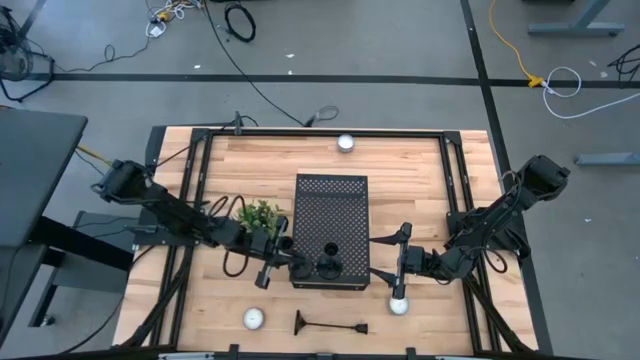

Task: Pick & Place candle stick holders
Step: Put the top black candlestick on the shelf, then put the black candlestick on the shelf

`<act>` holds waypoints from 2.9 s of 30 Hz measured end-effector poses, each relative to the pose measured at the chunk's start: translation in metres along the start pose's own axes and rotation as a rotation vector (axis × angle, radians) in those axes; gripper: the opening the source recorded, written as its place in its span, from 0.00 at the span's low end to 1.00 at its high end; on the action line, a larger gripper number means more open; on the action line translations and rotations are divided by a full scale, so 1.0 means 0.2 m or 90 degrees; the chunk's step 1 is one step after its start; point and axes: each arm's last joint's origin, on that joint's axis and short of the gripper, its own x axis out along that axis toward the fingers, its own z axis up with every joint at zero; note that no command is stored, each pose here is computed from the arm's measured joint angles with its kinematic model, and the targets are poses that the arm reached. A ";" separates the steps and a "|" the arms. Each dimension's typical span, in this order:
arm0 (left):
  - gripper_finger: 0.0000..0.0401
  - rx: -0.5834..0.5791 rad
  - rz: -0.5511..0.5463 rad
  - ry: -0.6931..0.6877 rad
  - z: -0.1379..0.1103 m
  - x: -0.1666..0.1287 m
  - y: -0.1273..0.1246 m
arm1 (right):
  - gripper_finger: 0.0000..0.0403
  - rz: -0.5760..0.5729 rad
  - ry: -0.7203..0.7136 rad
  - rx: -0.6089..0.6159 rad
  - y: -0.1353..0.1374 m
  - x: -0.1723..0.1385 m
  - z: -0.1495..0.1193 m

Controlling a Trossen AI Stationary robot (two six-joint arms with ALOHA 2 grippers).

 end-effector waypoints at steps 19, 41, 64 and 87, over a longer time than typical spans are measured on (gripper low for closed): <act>0.04 -0.015 0.001 0.033 -0.04 0.04 0.02 | 0.84 0.000 0.003 -0.004 0.00 0.00 0.00; 0.07 -0.021 0.004 0.041 -0.05 0.04 0.03 | 0.84 0.000 0.006 -0.008 0.00 0.00 -0.01; 0.35 -0.024 0.005 0.044 -0.05 0.04 0.02 | 0.84 0.000 0.009 -0.011 0.00 0.00 -0.01; 0.64 -0.038 -0.001 0.044 -0.05 0.04 0.02 | 0.84 0.039 0.008 0.003 0.01 0.00 -0.01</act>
